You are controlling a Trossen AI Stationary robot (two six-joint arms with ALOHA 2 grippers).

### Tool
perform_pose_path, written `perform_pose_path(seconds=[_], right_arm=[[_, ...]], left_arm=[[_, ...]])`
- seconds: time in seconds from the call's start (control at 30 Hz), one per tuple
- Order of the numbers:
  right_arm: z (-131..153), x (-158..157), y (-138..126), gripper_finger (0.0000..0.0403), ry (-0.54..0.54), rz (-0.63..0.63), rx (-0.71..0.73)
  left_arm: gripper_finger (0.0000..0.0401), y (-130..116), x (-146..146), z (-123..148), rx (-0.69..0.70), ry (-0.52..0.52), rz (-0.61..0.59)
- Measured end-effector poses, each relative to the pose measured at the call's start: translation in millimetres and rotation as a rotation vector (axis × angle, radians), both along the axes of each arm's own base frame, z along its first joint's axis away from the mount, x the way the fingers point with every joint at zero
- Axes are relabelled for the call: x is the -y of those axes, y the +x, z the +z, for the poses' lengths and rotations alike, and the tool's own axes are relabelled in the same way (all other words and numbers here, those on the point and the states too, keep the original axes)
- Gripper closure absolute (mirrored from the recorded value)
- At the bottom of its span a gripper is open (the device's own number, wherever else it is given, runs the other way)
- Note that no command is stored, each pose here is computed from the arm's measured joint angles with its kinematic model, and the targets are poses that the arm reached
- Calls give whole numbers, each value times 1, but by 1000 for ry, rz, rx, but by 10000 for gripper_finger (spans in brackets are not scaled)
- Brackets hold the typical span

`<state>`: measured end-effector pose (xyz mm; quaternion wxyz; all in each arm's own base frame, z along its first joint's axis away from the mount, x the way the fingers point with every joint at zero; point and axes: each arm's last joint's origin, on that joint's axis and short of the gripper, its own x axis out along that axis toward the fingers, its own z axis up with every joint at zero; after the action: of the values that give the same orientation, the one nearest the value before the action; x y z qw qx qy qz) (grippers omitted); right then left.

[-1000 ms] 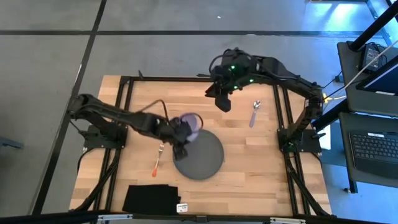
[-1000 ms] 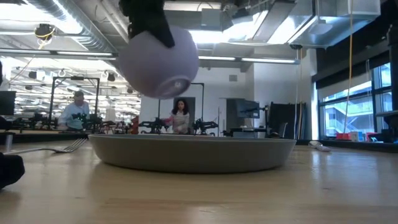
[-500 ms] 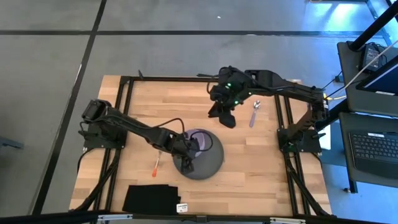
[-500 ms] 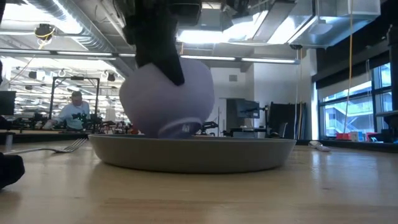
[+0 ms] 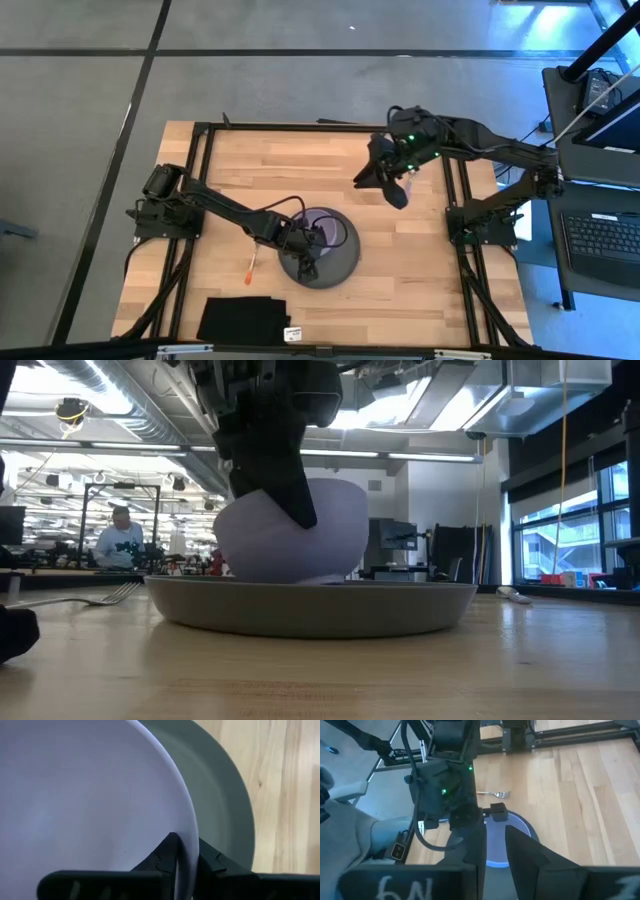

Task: Set table place
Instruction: Put the purple bowl on the gray plate, then put the orange fork on the table to the left side of the grey plate

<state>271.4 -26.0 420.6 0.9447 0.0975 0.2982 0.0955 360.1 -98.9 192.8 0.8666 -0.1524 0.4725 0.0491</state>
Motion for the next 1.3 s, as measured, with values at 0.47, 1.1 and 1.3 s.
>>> perform_pose_path(seconds=[0.47,1.1,1.3], right_arm=[[-13,-3,-26,329,23,-18,33],[-46,-22,-53,329,-2,-352,-453],[-46,-42,-52,329,-73,-359,-427]], left_arm=[[314,8,1,5,82,-79,-7],[309,20,-17,128,149,84,-22],[304,-5,-40,161,18,208,178]])
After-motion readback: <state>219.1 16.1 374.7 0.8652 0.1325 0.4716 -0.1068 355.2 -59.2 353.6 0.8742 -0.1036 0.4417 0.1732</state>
